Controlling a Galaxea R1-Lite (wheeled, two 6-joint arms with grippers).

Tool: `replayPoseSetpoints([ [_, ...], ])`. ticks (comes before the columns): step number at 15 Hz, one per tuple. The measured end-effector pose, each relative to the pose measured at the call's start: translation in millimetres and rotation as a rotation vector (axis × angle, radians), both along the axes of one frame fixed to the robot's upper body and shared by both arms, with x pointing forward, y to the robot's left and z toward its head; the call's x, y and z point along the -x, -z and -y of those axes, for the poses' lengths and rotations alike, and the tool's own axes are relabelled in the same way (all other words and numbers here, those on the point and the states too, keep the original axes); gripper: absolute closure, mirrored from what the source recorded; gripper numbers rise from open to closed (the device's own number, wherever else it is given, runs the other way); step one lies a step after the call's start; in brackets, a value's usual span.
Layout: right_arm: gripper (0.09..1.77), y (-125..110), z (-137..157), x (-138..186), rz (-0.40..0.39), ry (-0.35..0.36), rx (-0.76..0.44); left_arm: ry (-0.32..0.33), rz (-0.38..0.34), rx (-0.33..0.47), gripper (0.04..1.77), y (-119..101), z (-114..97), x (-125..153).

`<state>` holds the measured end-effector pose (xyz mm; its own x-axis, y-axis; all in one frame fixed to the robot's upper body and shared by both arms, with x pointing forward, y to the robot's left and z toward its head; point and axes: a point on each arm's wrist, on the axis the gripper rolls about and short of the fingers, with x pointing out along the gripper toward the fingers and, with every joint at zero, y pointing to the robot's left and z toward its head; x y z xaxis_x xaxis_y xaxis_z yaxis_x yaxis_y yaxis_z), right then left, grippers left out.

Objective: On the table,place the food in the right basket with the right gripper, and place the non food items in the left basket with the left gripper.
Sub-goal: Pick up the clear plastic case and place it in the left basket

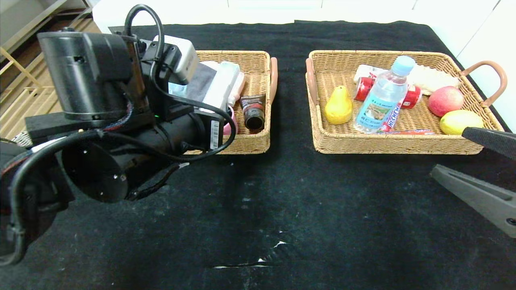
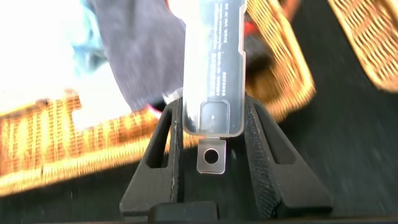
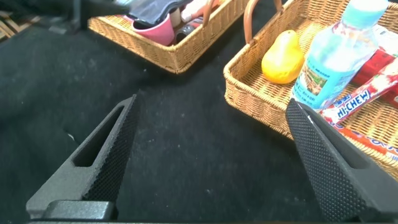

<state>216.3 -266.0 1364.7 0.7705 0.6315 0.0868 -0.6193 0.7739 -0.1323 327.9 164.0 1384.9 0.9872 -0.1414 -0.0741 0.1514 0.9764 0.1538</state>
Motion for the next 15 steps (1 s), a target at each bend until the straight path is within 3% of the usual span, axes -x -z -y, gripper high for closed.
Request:
replayPoseSetpoints([
  [6,0.15,1,-1,-2,-0.006,0.001,0.003,-0.037,0.053,0.061,1.15,-18,21,-48],
  [11,0.15,1,-1,-1,-0.004,0.0,0.002,-0.062,0.045,0.053,1.15,-22,34,-77],
  [15,0.15,0,-1,-1,0.0,0.0,0.0,-0.082,0.017,0.032,1.15,-13,38,-96],
])
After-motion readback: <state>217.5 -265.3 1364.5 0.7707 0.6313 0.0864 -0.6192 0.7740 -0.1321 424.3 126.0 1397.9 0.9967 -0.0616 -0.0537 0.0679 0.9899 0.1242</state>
